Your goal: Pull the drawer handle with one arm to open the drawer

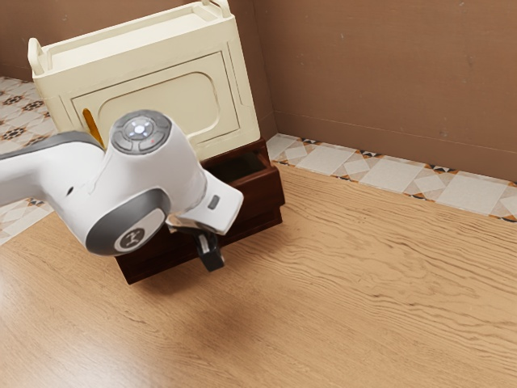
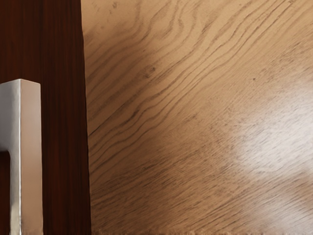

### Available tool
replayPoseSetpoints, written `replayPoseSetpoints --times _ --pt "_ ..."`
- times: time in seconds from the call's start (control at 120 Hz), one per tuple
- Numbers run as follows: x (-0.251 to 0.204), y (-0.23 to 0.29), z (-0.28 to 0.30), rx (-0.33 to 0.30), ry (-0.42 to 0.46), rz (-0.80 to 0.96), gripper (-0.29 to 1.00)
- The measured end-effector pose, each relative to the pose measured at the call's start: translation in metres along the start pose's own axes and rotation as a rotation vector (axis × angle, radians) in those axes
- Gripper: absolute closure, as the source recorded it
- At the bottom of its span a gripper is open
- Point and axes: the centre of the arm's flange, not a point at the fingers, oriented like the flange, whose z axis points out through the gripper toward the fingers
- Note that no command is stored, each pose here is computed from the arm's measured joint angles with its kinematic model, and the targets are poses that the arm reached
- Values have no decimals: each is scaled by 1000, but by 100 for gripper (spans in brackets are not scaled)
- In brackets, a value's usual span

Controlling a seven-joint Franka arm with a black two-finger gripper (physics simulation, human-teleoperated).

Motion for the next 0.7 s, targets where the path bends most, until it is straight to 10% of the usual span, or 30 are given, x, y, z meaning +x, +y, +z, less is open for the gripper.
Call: replayPoseSetpoints --times 0.7 --pt "15 50 -23 -34 67 13 0"
